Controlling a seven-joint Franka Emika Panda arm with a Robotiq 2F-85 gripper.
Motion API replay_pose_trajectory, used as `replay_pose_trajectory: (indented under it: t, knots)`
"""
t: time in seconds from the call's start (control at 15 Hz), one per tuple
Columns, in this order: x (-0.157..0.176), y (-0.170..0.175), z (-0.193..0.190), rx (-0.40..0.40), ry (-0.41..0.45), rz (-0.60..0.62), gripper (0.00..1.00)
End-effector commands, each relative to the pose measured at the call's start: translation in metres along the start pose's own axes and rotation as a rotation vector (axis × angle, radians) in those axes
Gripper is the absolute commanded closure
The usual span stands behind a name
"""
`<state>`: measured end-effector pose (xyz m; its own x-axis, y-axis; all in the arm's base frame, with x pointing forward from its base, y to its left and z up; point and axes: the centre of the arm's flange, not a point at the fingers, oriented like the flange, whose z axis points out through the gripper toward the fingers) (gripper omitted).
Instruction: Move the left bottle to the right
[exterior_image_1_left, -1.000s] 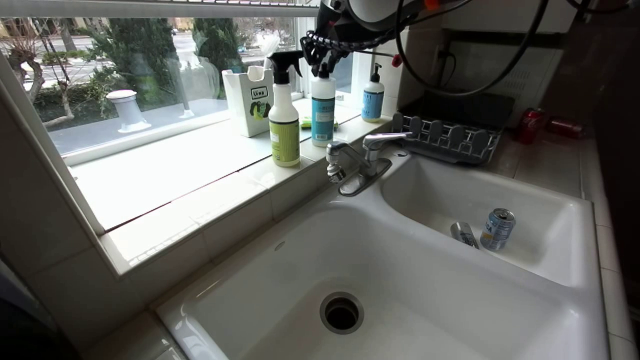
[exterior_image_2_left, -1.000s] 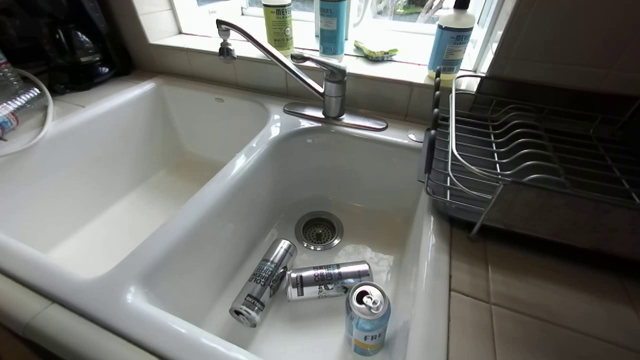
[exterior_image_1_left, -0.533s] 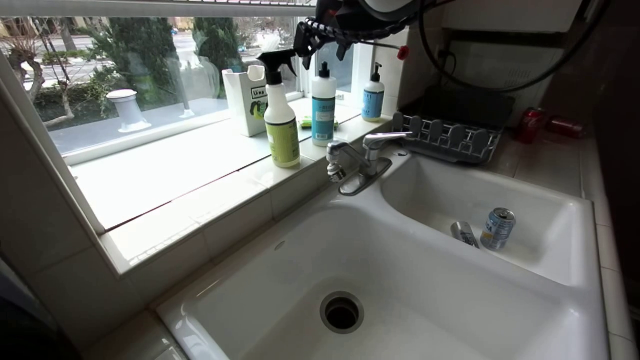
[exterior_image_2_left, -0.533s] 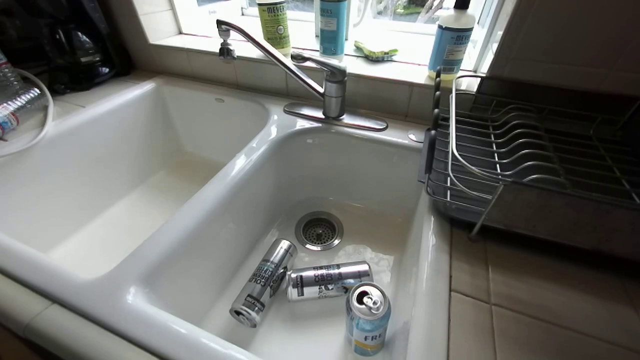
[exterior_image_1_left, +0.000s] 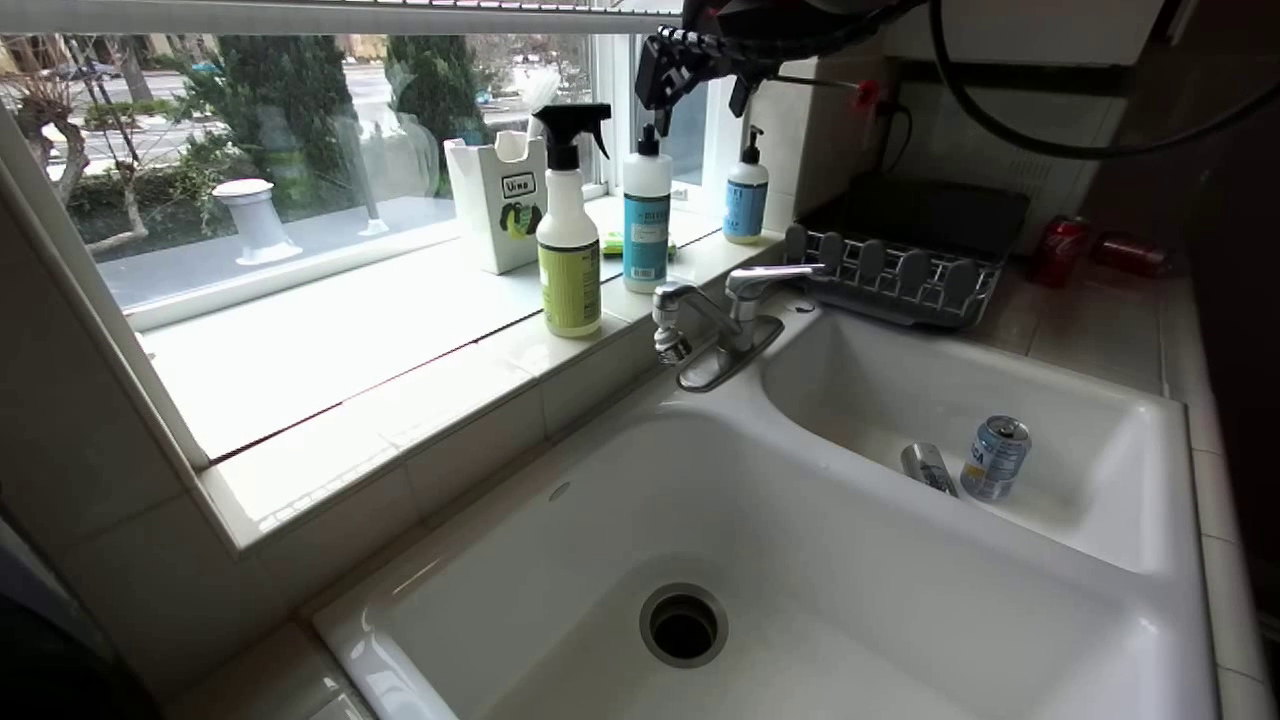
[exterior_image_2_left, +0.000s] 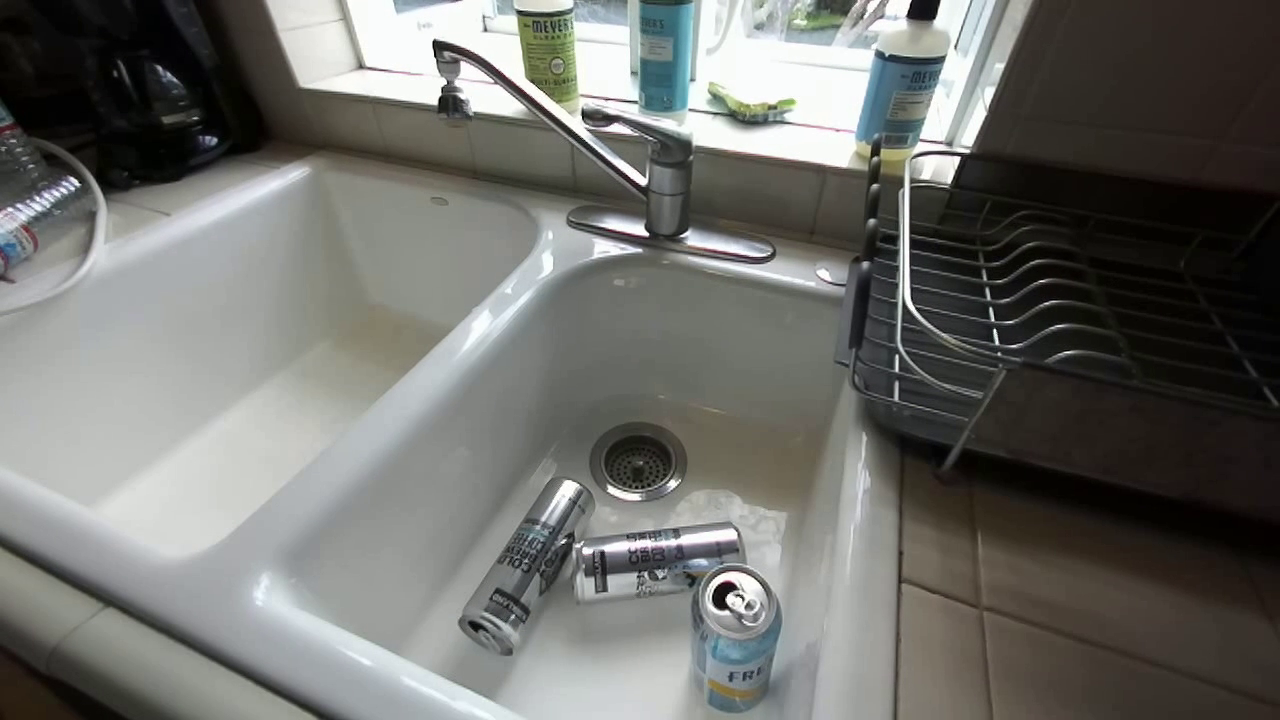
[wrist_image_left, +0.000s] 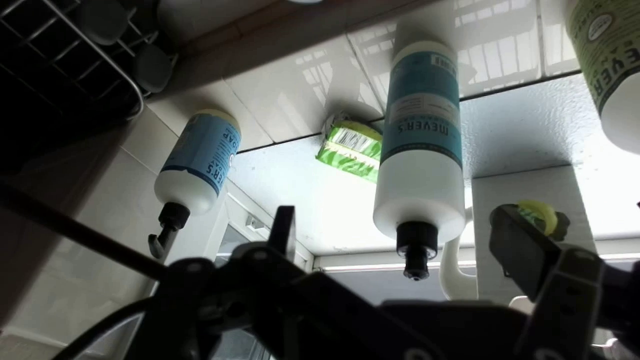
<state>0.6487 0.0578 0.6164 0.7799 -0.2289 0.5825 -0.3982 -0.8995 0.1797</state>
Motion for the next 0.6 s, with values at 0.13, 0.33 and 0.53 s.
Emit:
replay_pose_trajectory:
  t: [0.13, 0.33, 0.53]
  knots:
    - [-0.059, -0.011, -0.047, 0.041, -0.051, -0.095, 0.0]
    - [-0.092, -0.024, -0.064, 0.096, -0.05, -0.139, 0.0]
    - [-0.122, -0.031, -0.076, 0.117, -0.058, -0.169, 0.0]
